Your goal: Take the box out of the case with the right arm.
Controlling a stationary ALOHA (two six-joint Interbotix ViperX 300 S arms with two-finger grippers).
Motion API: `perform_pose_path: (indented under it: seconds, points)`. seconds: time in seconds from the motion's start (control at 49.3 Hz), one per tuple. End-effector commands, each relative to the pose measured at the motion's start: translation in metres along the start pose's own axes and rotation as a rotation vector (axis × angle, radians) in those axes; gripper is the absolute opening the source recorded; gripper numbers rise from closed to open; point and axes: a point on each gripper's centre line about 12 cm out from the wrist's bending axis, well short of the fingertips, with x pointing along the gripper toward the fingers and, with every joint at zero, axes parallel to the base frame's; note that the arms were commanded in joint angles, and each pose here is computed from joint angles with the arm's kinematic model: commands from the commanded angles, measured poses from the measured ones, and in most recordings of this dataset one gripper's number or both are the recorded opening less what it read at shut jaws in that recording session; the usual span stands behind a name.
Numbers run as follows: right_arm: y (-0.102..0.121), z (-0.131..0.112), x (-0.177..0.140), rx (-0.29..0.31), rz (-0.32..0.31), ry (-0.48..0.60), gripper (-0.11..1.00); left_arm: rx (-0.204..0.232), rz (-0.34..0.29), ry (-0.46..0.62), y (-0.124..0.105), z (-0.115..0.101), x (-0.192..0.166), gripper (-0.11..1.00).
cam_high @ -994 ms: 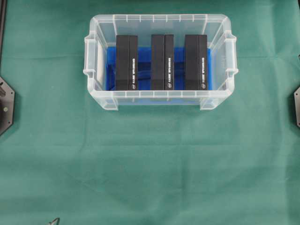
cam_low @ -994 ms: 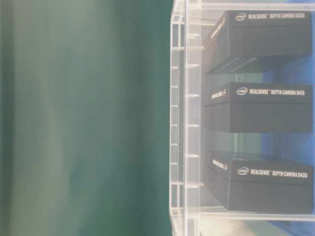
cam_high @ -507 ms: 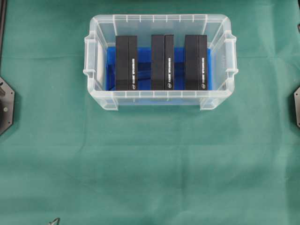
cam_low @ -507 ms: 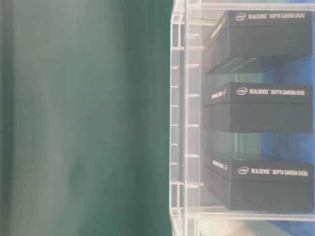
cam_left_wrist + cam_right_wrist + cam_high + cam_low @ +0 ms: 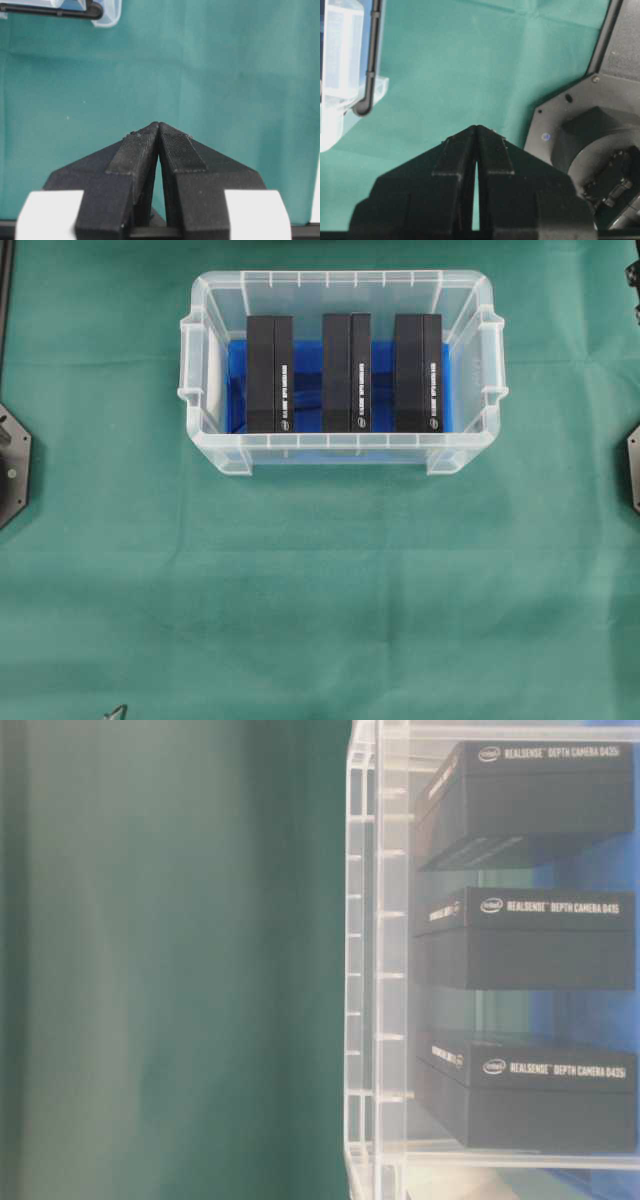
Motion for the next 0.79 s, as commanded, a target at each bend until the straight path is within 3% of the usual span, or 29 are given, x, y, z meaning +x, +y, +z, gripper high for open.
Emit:
perform_pose_path:
  seconds: [0.0, 0.081, 0.244, 0.325, 0.771]
  points:
    - [0.000, 0.001, -0.003, 0.003, 0.013, -0.011, 0.10, 0.001, -0.006, -0.022, -0.002, 0.005, -0.006, 0.00]
    - [-0.002, 0.002, -0.001, 0.006, -0.003, -0.018, 0.28, 0.001, -0.007, -0.024, -0.002, 0.005, -0.006, 0.00]
    - [-0.004, 0.001, 0.006, 0.009, -0.030, -0.015, 0.77, -0.001, -0.007, -0.024, -0.002, 0.005, -0.006, 0.00]
    - [-0.004, 0.001, 0.007, 0.014, -0.037, -0.012, 0.93, -0.004, -0.007, -0.024, -0.002, 0.005, -0.006, 0.00]
    - [-0.004, 0.001, 0.007, 0.032, -0.037, -0.012, 0.96, -0.008, -0.006, -0.022, -0.002, 0.005, -0.006, 0.00]
